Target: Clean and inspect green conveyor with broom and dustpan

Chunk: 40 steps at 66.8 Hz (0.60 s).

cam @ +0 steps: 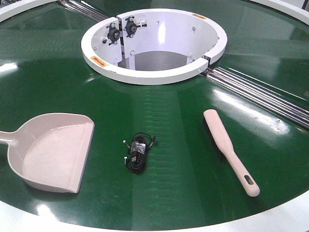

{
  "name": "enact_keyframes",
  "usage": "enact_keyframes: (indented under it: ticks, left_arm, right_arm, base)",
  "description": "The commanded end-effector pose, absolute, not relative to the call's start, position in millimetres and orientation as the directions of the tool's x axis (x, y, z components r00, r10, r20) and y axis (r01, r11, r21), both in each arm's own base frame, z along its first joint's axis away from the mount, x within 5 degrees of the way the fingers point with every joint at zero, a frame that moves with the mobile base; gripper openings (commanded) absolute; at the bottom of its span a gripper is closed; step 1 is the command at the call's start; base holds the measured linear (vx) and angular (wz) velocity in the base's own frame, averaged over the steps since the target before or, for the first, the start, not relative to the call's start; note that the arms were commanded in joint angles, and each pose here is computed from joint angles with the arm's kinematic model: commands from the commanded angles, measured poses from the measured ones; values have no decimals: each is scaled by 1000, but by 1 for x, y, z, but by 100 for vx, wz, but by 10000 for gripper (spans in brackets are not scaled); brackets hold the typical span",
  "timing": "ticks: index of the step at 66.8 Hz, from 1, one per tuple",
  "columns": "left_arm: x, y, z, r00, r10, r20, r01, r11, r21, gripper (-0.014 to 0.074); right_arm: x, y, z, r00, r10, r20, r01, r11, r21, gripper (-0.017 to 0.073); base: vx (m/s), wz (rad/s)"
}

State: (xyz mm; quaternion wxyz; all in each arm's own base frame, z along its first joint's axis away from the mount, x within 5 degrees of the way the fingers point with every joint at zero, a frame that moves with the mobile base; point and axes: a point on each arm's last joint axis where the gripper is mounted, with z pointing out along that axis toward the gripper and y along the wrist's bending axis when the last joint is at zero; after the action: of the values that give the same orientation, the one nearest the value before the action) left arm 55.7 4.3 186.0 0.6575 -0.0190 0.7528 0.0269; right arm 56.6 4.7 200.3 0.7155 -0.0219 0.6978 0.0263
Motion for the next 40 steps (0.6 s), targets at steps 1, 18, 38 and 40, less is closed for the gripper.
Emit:
enact_keyframes:
  ticks: [1,18,38,40]
  left_arm:
    - [56,3,187,-67,2,-998,-52,999,5,-6]
    - [56,3,187,-67,2,-998,-52,999,5,-6]
    - [56,3,187,-67,2,-998,-52,999,5,-6]
    - [56,3,187,-67,2,-998,-52,999,5,-6]
  right_arm:
    - [56,2,201,81,4,-997,-34,999,1,-3]
    - [56,2,201,81,4,-997,-34,999,1,-3]
    - [56,2,201,81,4,-997,-34,999,1,-3]
    - [56,2,201,81,4,-997,-34,999,1,-3]
  base:
    - [0,0]
    - [0,0]
    - [0,0]
    - [0,0]
